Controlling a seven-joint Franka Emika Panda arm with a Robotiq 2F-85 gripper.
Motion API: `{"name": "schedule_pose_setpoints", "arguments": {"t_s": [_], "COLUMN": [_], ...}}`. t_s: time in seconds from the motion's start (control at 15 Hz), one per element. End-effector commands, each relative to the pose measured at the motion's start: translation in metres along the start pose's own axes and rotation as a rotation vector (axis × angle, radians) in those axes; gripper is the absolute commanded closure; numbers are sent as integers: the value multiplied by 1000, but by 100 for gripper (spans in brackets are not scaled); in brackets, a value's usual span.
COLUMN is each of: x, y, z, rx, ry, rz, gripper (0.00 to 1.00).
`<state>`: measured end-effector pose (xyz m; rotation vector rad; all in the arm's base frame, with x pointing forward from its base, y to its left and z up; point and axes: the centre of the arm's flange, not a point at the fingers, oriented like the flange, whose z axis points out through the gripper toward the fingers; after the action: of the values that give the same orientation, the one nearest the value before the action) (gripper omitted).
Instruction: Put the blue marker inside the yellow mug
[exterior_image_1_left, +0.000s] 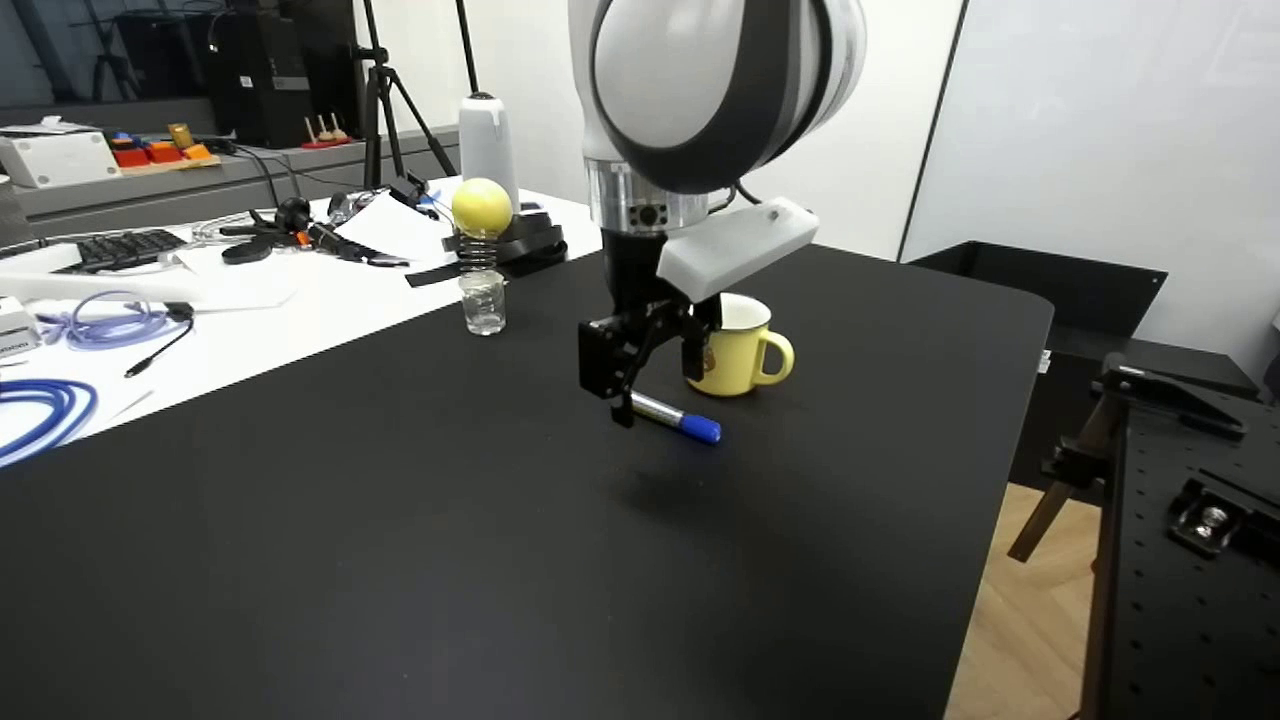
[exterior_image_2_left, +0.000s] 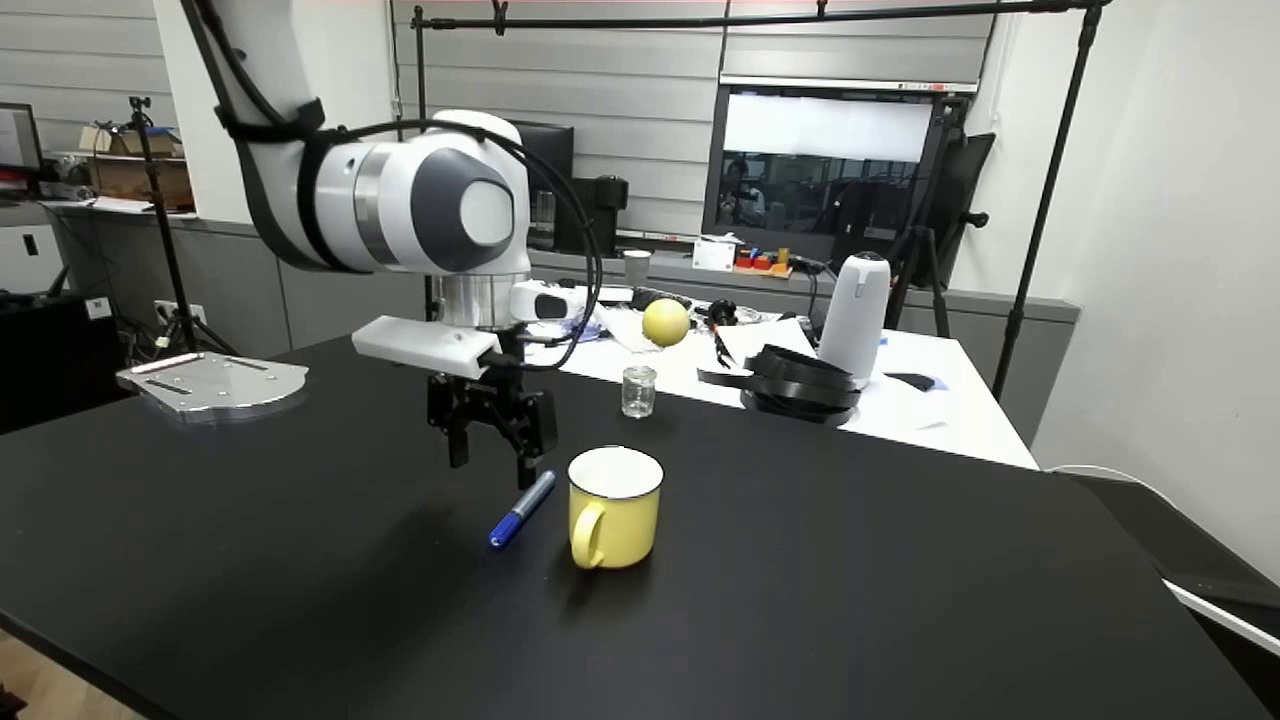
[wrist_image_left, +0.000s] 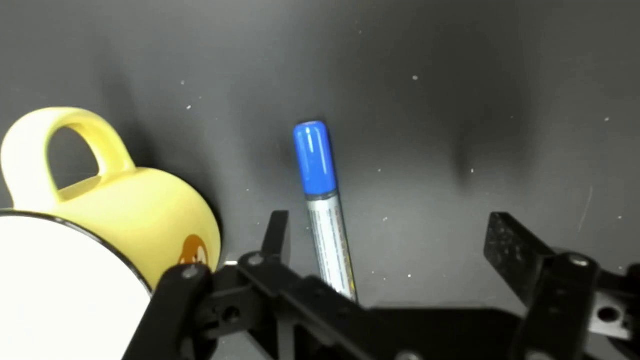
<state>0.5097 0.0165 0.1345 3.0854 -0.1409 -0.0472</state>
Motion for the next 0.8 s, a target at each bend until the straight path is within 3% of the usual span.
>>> {"name": "schedule_pose_setpoints", "arguments": {"t_s": [0.0,0.47,0.53,0.6,0.73], "x": [27,44,44,44,45], "y": [-3,11,12,11,12], "z": [17,35,37,39,42], "rx": [-4,-24,-24,-27,-23], "ry": [-3,-44,-49,-56,-64], "rz": [73,90,92,91,94], "gripper": [0,0,24,26,40]}}
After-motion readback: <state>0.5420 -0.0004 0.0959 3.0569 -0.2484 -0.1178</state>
